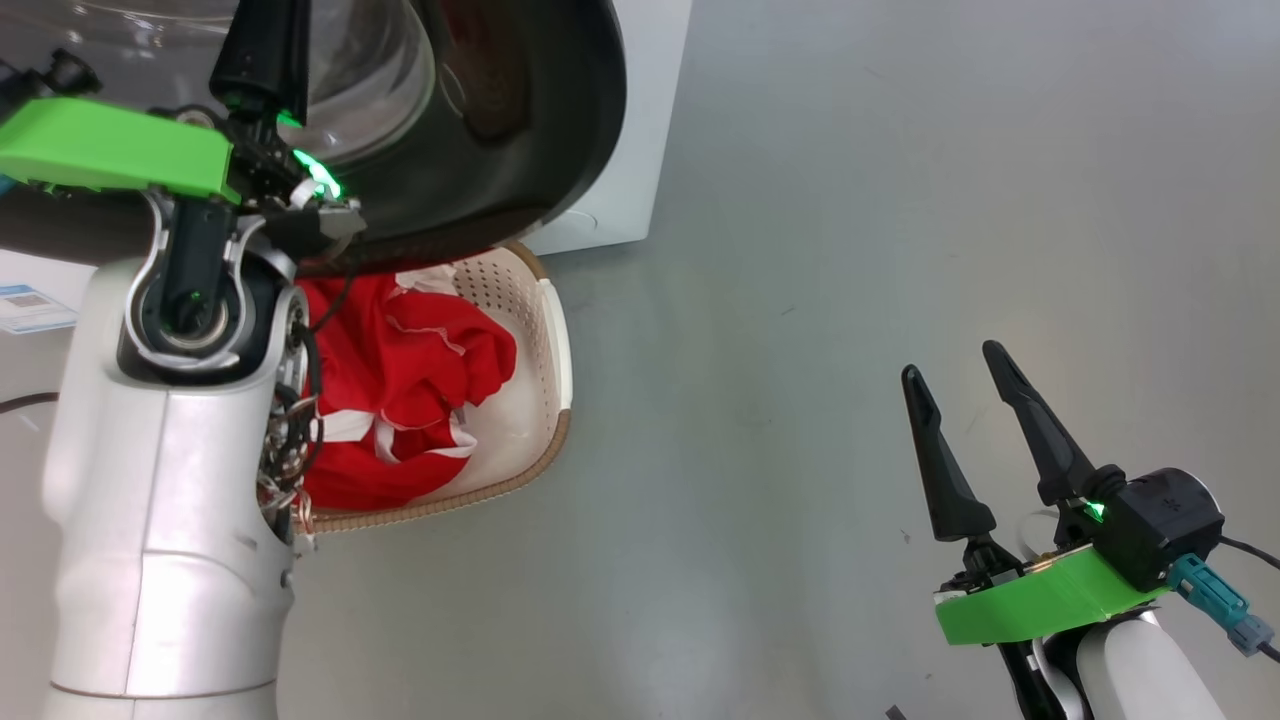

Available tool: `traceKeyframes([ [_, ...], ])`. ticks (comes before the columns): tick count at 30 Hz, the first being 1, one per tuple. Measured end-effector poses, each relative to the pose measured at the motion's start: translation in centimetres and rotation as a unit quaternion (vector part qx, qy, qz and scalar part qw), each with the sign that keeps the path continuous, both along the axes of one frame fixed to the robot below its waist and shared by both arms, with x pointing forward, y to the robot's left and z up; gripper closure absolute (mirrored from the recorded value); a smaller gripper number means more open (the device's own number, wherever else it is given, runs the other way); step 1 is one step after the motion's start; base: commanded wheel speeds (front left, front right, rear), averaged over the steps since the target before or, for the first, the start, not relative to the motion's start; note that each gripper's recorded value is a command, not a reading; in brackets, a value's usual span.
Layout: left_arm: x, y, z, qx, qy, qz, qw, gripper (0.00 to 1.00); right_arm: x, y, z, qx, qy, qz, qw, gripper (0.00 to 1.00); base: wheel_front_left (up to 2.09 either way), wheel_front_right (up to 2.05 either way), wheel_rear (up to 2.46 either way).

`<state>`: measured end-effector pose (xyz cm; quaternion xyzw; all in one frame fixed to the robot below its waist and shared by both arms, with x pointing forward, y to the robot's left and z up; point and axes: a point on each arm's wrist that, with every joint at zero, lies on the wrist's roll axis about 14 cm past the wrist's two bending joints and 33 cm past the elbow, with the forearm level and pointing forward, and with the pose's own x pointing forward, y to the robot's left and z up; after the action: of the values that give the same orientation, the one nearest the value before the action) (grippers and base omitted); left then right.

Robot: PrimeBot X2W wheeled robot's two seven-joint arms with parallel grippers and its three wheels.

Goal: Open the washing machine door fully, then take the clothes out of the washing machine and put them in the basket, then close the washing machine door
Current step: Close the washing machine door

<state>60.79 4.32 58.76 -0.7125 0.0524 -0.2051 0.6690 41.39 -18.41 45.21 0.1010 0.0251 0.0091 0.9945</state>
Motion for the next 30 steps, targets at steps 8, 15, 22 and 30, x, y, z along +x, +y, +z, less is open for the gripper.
traceKeyframes([
  [8,-0.3,-0.8,0.7,-0.001,-0.008,-0.012,1.0,1.0,-0.3,-0.4,0.3,-0.002,-0.002,-0.006,1.0,0.0,0.0,0.0,0.0],
  [15,-2.9,-0.7,0.5,0.024,-0.015,-0.017,0.999,1.0,-0.6,-0.3,1.6,-0.001,-0.019,-0.005,1.0,0.0,0.0,0.0,0.0],
  [22,-5.4,1.3,-0.9,0.095,-0.018,0.016,0.995,0.75,-0.9,0.1,2.6,0.002,-0.033,0.001,0.999,0.0,0.0,0.0,0.0],
  [30,-8.7,4.5,-2.2,0.204,-0.032,0.077,0.975,0.0,-1.3,1.5,3.5,0.009,-0.044,0.021,0.999,0.0,0.0,0.0,0.0],
])
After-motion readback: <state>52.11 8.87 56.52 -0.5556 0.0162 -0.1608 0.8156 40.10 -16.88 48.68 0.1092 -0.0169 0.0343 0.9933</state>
